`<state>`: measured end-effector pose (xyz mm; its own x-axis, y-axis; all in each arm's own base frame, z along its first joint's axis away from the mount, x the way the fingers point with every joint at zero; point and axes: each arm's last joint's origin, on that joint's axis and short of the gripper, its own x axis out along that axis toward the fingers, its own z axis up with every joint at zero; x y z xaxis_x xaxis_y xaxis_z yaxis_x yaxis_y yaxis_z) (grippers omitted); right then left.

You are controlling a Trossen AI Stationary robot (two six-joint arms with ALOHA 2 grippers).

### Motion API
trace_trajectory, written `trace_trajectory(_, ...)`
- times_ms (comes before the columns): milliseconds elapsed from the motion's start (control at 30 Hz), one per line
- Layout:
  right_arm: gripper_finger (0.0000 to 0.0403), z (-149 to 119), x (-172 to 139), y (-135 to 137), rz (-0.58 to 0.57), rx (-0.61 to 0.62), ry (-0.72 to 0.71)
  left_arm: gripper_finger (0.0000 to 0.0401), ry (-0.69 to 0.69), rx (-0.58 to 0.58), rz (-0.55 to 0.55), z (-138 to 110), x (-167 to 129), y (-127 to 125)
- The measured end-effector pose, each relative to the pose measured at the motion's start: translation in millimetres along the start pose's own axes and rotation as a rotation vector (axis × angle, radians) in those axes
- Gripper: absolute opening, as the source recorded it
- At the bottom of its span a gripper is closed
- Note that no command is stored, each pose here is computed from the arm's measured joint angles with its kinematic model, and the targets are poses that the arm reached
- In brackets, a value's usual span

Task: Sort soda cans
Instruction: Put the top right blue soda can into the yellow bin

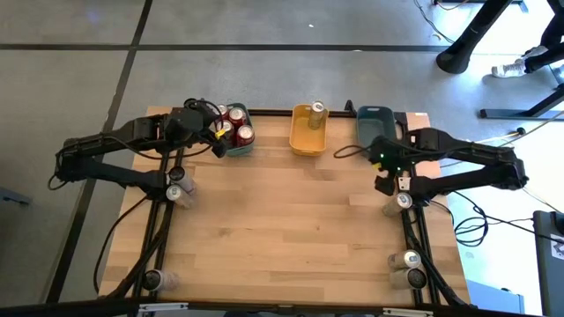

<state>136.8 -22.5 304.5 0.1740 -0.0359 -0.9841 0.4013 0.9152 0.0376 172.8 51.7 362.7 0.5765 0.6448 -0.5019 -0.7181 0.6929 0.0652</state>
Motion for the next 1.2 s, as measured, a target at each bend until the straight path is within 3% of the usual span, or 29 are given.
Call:
trace_trajectory(200, 0.0349, -14.0, -0.9, 3.1, -0.004, 0.019, 0.135, 0.0320, 0.000, 0.016, 0.000, 0.1, 0.0, 0.0)
trace_trajectory(333, 0.0349, -15.6, -1.1, 8.8, 0.056, -0.010, 0.152, 0.0320, 0.000, 0.019, 0.000, 0.0, 0.1, -0.1)
trace_trajectory(667, 0.0349, -24.1, 2.2, 24.8, 0.030, -0.161, 0.162, 0.0320, 0.012, 0.027, 0.003, -2.2, 3.2, -1.4)
trace_trajectory(933, 0.0349, -36.4, 15.2, 31.8, 0.031, -0.156, 0.229, 0.0320, 0.076, 0.067, 0.022, -23.4, 18.8, -4.4)
trace_trajectory(1200, 0.0349, -46.7, 10.8, 37.6, 0.045, -0.163, 0.209, 0.0320, 0.061, 0.062, 0.018, -22.7, 18.3, -4.3)
